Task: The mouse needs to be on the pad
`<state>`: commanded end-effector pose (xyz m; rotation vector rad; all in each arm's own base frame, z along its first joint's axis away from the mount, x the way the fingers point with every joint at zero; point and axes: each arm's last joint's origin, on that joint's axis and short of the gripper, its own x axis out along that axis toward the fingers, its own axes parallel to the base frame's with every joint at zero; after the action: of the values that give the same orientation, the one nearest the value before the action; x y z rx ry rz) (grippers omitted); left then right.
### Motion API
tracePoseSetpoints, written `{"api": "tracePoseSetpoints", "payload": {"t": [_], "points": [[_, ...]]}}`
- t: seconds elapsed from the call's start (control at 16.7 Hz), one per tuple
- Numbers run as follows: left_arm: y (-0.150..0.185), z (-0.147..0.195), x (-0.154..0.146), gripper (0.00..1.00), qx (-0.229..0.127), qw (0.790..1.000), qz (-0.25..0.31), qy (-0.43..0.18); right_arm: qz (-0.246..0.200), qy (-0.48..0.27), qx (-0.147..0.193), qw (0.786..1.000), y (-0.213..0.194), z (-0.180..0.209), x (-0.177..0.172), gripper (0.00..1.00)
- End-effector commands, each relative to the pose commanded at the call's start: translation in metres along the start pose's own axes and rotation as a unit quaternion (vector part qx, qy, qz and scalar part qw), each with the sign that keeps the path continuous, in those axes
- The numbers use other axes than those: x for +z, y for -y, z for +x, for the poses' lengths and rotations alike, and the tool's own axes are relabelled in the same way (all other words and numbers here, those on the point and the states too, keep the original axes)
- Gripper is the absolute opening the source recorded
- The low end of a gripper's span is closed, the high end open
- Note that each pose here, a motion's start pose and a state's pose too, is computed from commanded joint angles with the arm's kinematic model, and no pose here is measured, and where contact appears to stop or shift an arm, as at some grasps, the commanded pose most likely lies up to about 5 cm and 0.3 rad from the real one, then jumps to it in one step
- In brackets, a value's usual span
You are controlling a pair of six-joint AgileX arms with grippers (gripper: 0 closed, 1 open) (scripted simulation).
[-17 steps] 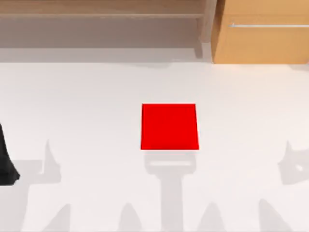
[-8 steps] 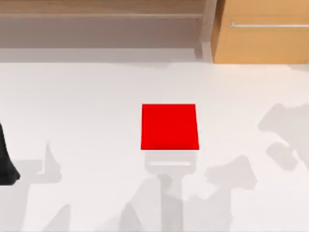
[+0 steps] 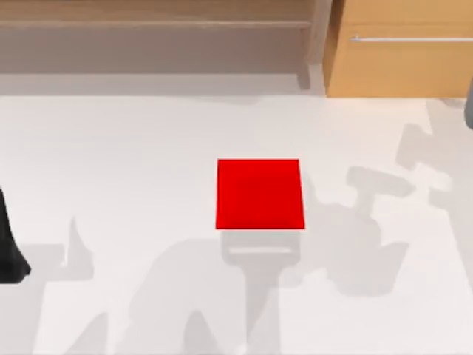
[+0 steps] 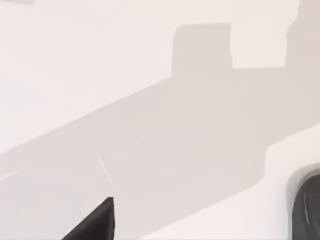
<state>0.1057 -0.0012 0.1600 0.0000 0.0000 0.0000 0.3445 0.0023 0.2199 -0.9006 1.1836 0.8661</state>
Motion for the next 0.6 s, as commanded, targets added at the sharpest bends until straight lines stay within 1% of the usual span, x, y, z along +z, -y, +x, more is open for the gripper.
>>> {"api": "tracePoseSetpoints", "payload": {"t": [0.12,0.24,0.36,0.6], "points": [[0.000,0.000,0.000,1.00,0.000,1.000,0.000,0.000,-0.019,-0.022,0.030,0.999,0.027,0.012,-0.005,1.00],[0.000,0.000,0.000,1.00,0.000,1.000,0.000,0.000,-0.032,-0.038,0.051,0.997,0.051,0.020,-0.014,1.00],[0.000,0.000,0.000,1.00,0.000,1.000,0.000,0.000,-0.039,-0.050,0.061,0.996,0.070,0.024,-0.025,1.00],[0.000,0.000,0.000,1.00,0.000,1.000,0.000,0.000,-0.039,-0.066,0.065,0.995,0.096,0.024,-0.046,1.00]]}}
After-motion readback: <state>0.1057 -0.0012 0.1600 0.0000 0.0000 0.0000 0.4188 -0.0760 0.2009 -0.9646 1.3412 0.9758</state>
